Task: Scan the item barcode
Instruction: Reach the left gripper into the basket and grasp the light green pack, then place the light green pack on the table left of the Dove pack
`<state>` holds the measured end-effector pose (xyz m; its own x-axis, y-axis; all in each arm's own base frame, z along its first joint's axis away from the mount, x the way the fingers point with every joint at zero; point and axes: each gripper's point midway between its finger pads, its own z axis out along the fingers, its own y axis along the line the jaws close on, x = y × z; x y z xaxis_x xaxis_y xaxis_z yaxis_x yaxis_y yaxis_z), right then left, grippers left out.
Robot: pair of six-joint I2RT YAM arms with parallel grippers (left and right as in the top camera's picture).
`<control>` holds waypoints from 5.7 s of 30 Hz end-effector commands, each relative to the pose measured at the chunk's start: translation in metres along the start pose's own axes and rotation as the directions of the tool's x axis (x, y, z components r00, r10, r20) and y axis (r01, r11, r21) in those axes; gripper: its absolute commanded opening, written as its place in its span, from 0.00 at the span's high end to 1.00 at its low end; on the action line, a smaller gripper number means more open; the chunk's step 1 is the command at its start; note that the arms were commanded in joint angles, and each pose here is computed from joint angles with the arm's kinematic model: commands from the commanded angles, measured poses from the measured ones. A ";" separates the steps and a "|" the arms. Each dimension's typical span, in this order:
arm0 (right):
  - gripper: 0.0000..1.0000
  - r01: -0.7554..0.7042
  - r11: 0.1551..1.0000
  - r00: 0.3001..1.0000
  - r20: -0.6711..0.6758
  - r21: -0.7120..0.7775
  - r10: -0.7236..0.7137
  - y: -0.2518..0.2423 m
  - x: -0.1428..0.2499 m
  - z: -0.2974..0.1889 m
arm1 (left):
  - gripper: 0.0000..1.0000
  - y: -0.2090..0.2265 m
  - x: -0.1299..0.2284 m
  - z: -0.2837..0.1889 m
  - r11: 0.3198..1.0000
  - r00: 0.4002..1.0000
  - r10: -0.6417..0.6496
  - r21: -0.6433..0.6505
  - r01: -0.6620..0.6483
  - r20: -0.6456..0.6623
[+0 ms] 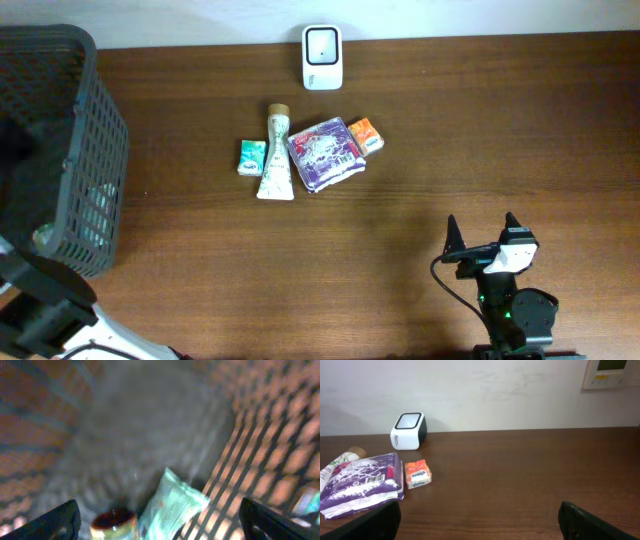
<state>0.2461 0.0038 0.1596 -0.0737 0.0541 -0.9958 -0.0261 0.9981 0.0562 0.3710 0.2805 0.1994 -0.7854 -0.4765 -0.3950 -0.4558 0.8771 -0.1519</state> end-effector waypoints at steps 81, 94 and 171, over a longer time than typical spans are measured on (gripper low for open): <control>0.01 -0.007 1.000 1.000 -0.004 0.000 0.007 0.000 0.003 0.000 | 1.00 -0.037 -0.061 0.001 0.935 0.974 -0.201 0.317 0.160 0.101; 0.01 -0.007 1.000 1.000 -0.005 0.000 0.007 0.000 0.003 0.000 | 1.00 -0.159 -0.102 -0.262 0.627 0.869 -0.359 0.778 -0.045 0.339; 0.01 -0.007 1.000 1.000 -0.004 0.000 0.007 0.000 0.003 0.000 | 0.01 -0.138 -0.044 -0.218 0.972 0.845 -0.196 -0.016 0.234 0.497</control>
<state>0.2461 0.0039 0.1596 -0.0737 0.0545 -0.9958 -0.0265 0.9980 0.0566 0.3970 0.1306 0.4293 -0.4389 -0.4771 -0.7614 -0.5702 0.8028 -0.1744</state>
